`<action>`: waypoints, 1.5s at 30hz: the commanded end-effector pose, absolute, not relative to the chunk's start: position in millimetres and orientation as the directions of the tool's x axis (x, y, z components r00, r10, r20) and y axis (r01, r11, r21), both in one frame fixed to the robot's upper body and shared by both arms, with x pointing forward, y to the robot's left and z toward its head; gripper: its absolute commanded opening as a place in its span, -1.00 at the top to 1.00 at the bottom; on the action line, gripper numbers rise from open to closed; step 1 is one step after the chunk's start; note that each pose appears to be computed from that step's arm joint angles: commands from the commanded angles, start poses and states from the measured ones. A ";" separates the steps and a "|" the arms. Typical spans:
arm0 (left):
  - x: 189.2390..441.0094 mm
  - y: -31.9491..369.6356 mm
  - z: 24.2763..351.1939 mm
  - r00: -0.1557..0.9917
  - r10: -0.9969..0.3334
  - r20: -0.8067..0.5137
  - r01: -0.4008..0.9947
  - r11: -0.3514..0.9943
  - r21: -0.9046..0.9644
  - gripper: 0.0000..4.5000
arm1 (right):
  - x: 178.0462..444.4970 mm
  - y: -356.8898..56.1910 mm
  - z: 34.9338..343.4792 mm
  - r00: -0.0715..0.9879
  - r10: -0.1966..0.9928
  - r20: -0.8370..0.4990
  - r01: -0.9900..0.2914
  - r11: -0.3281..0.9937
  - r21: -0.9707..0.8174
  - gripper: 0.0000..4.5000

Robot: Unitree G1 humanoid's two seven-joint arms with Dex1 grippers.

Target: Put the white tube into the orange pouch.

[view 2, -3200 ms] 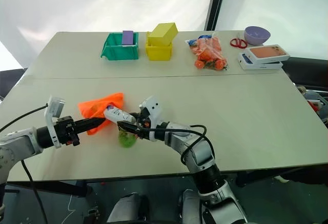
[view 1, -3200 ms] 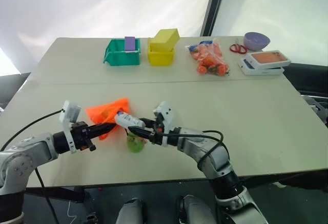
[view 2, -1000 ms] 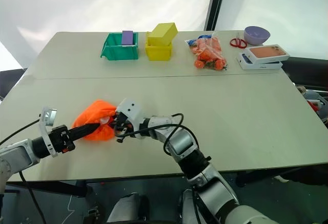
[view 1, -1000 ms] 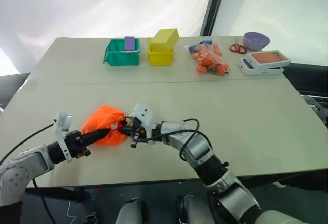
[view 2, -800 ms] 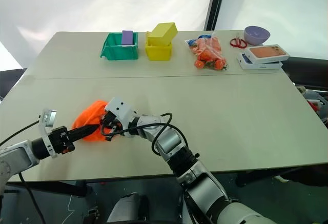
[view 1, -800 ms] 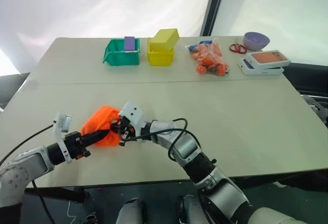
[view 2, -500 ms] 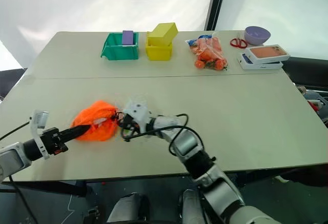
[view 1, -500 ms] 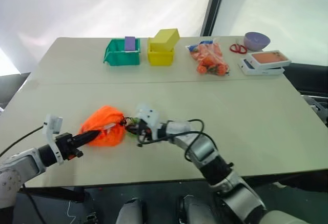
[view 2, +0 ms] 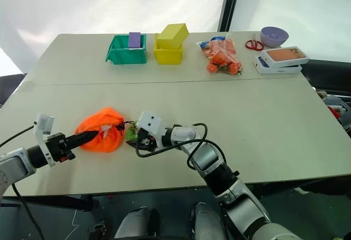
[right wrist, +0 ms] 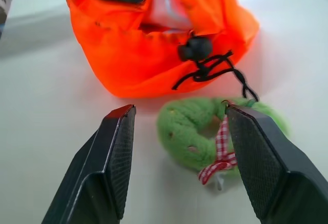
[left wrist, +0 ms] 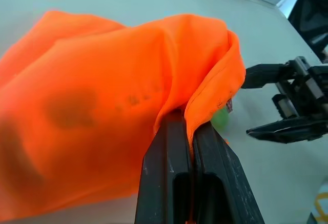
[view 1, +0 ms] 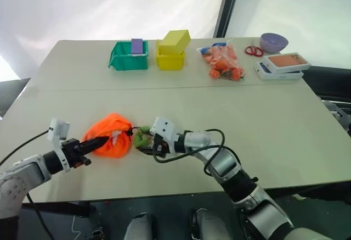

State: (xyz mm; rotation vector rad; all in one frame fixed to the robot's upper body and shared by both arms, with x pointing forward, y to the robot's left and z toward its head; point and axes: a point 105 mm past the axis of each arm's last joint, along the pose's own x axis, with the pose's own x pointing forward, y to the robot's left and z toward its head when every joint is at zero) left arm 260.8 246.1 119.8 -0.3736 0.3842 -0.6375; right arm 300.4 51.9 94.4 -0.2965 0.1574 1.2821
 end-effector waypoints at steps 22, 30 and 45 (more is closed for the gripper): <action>274.1 221.4 168.9 0.696 -0.715 -0.069 0.645 0.664 -0.378 -0.52 | 295.0 -69.4 125.0 0.497 0.850 -0.174 -0.868 0.491 -0.080 1.00; 292.0 190.7 166.0 0.572 -0.810 -0.129 0.766 0.584 -0.269 -0.52 | 278.8 -111.6 138.0 0.572 0.805 -0.160 -0.817 0.577 -0.018 1.00; 338.6 108.0 141.0 0.122 -0.894 -0.431 0.992 0.123 0.027 -0.98 | 282.2 -110.1 140.7 0.572 0.803 -0.165 -0.818 0.574 -0.041 1.00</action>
